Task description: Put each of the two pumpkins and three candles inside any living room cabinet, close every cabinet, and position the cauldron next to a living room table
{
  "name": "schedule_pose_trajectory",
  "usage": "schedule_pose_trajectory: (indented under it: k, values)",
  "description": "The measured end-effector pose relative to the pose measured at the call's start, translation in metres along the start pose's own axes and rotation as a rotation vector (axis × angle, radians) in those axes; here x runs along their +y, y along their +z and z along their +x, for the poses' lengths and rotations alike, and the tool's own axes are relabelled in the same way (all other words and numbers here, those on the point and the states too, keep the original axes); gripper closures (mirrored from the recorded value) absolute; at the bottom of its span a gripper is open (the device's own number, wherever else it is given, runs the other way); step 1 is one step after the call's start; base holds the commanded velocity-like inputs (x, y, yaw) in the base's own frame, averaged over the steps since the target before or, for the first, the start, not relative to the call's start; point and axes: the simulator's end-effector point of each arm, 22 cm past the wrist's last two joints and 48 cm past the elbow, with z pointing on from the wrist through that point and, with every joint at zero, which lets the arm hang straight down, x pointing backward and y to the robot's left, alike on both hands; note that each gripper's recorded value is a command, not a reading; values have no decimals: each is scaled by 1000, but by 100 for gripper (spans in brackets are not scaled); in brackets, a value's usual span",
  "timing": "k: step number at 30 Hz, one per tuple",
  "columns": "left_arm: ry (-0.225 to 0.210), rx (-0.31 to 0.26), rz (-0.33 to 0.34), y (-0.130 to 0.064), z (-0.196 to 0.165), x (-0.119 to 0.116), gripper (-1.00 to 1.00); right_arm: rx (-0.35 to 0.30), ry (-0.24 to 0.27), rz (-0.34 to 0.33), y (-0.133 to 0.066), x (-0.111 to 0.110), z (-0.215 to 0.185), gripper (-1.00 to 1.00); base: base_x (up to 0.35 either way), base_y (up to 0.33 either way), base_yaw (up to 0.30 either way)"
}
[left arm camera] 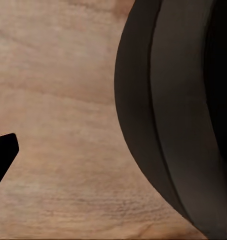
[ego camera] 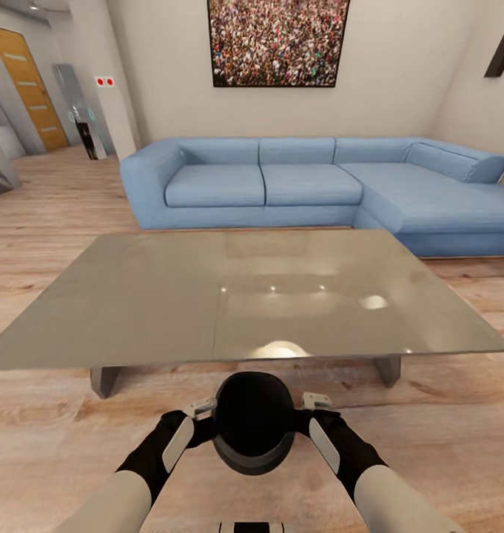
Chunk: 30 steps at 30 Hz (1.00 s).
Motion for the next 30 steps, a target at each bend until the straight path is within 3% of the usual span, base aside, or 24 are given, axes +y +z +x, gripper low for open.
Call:
schedule_pose_trajectory:
  k: [21, 23, 25, 30]
  values:
    - [12, -81, 18, -36, -31, -11, -100, -91, -2, -28, -35, 12, -41, -100, -106, 7, 0]
    - [2, -85, 27, -40, -33, -14, -100, -102, -4, -38, -39, 16, -46, -100, -65, 12, 0]
    - [-36, -76, 52, -43, -32, -18, -100, -106, -5, -44, -43, 18, -49, -100, -17, 3, 0]
    - [-48, -76, 67, -52, -36, -22, -100, -125, -10, -47, -52, 21, -57, -100, -63, 1, 0]
